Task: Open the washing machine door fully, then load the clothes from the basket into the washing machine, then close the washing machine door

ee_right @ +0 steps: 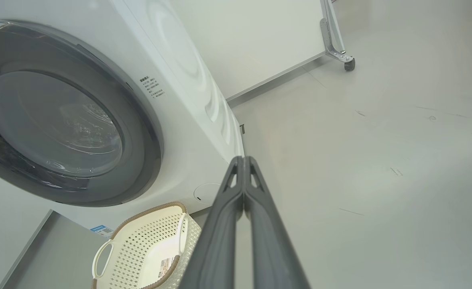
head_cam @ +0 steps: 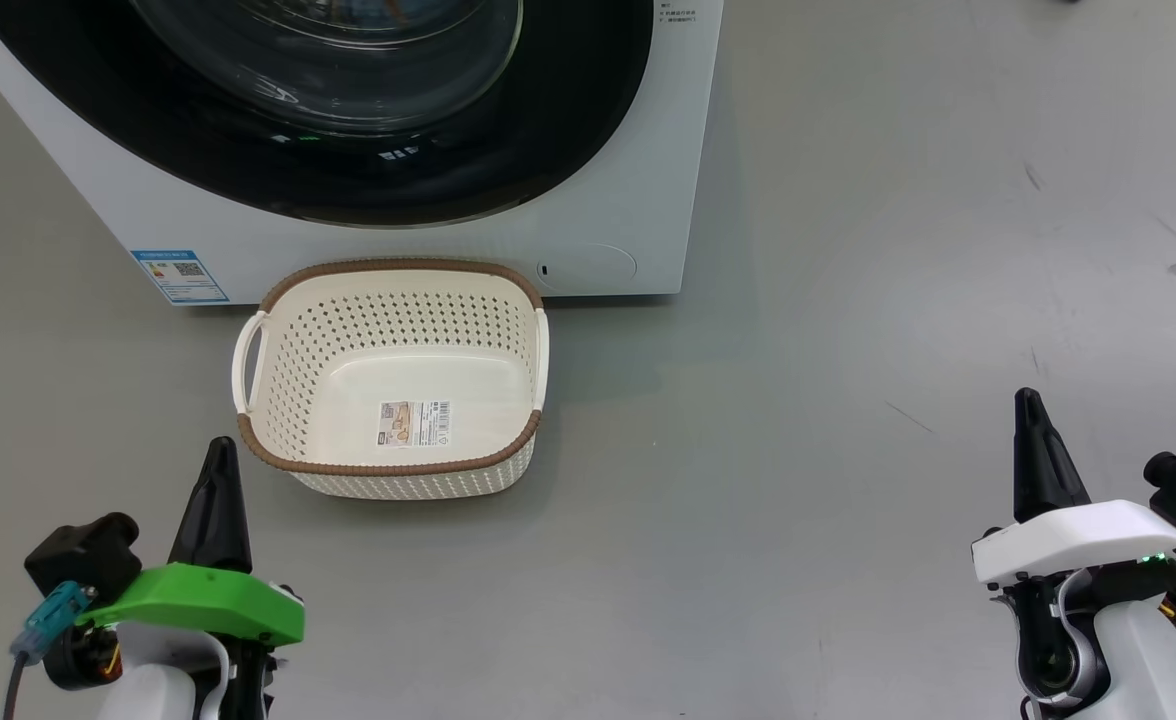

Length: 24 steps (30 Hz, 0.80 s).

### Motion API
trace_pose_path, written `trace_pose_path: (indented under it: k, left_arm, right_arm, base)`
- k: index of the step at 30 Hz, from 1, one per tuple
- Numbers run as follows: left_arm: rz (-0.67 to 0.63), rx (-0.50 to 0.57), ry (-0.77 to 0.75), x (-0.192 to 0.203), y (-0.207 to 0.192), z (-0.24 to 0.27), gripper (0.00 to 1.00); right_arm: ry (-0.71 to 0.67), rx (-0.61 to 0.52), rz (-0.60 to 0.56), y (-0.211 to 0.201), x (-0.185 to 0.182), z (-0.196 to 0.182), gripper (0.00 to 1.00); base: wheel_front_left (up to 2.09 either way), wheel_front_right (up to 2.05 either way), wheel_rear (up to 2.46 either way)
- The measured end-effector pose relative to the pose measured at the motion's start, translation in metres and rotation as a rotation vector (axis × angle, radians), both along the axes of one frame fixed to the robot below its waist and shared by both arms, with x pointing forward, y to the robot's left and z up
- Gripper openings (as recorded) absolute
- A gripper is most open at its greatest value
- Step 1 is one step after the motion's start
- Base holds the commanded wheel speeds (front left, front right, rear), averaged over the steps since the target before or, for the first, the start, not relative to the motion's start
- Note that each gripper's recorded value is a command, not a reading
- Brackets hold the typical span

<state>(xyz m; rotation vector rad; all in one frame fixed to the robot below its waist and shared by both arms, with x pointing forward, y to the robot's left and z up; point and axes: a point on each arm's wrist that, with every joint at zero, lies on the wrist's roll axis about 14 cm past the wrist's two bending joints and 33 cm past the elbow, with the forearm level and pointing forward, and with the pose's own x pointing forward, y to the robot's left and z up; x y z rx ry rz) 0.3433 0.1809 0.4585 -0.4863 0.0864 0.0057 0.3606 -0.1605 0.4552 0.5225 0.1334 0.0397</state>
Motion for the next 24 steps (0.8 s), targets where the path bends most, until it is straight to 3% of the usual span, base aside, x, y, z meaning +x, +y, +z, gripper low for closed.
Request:
trace_pose_path:
  k: [24]
  left_arm:
    - [0.061,-0.323,0.036,0.006,0.006,0.000,0.00]
  right_arm:
    - [0.055,0.307,-0.102,-0.018,0.002,-0.002,0.00]
  base:
    - [0.00,0.00,0.00]
